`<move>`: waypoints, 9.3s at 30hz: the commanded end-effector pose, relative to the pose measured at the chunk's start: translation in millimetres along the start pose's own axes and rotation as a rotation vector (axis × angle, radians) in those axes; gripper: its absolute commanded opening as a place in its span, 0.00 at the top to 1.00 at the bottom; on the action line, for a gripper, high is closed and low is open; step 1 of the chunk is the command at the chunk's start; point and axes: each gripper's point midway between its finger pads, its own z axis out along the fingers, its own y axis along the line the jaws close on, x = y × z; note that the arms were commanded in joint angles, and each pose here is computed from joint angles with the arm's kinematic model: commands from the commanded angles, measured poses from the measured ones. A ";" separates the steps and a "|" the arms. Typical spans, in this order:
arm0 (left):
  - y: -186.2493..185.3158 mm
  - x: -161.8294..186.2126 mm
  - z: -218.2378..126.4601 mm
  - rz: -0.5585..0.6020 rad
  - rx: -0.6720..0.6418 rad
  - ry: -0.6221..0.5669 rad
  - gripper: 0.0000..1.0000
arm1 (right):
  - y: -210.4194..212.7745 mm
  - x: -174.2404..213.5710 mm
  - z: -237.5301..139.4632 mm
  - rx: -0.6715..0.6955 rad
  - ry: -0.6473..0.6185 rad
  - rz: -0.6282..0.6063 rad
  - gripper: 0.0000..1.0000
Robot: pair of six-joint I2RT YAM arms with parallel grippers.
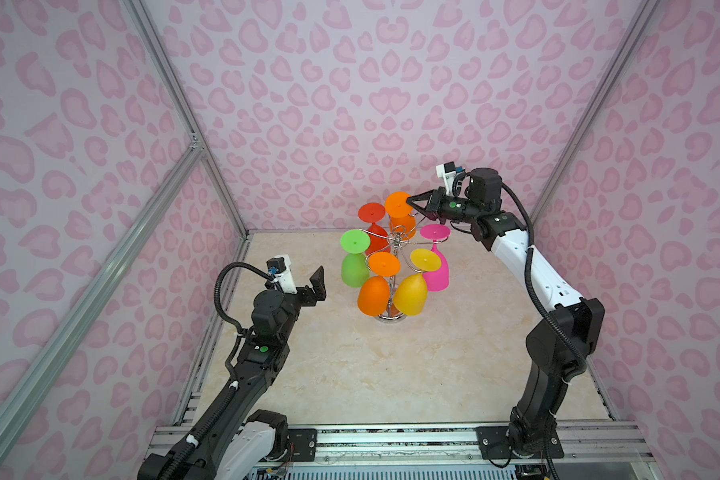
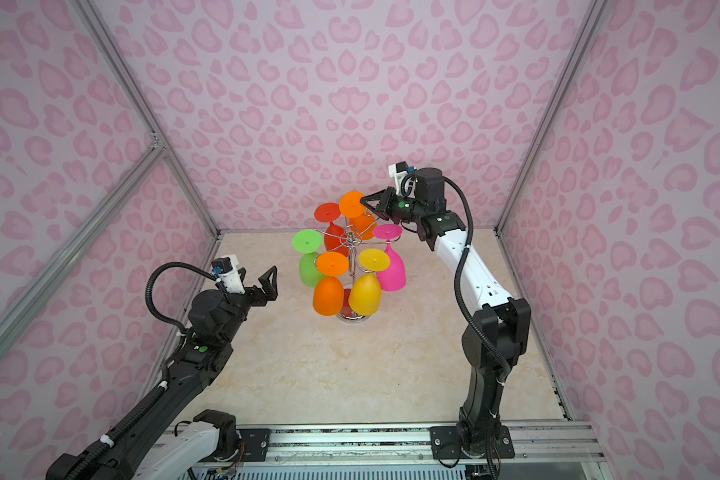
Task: Take the wine glass off the wine glass rack
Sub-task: 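Lift the orange glass up off the rack hook with the right gripper, then bring the orange glass toward the left gripper and grasp its bowl with the left gripper, then open the right gripper and withdraw it while the left gripper holds the glass, then lower the orange glass toward the table near the robot with the left gripper, then release the orange glass and raise the left gripper while the right gripper reaches out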
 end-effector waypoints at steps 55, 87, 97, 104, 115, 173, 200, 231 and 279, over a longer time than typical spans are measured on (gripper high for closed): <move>-172.5 -154.4 -40.7 -0.130 0.966 -0.144 0.00 | 232.4 23.0 -162.0 -0.710 -0.295 -0.176 1.00; -200.1 -166.2 -56.1 -0.201 1.256 -0.179 0.36 | 216.6 55.4 -119.1 -1.022 -0.079 0.165 1.00; -201.0 -171.7 -69.6 -0.199 1.263 -0.204 0.75 | 204.7 46.8 -116.1 -1.048 -0.073 0.222 1.00; -201.1 -170.5 -72.8 -0.202 1.266 -0.194 0.98 | 190.5 39.0 -116.1 -0.982 -0.103 0.195 0.89; -220.4 -155.2 -100.0 -0.040 1.318 -0.121 0.98 | 150.2 13.1 -132.5 -0.684 -0.245 -0.007 0.50; -207.9 183.2 -157.4 1.121 0.689 1.285 0.98 | -66.8 13.6 -236.3 0.436 -0.501 -0.138 0.35; -207.8 188.2 -152.6 1.147 0.572 1.378 0.62 | -71.3 16.3 -235.3 0.418 -0.495 -0.123 0.34; -170.5 -100.5 -102.1 0.521 0.194 0.151 0.04 | -19.9 41.6 -149.3 0.176 -0.290 -0.142 0.34; -147.0 -78.3 -94.4 0.469 0.181 0.172 0.04 | -27.5 37.4 -87.9 0.189 -0.152 -0.114 0.84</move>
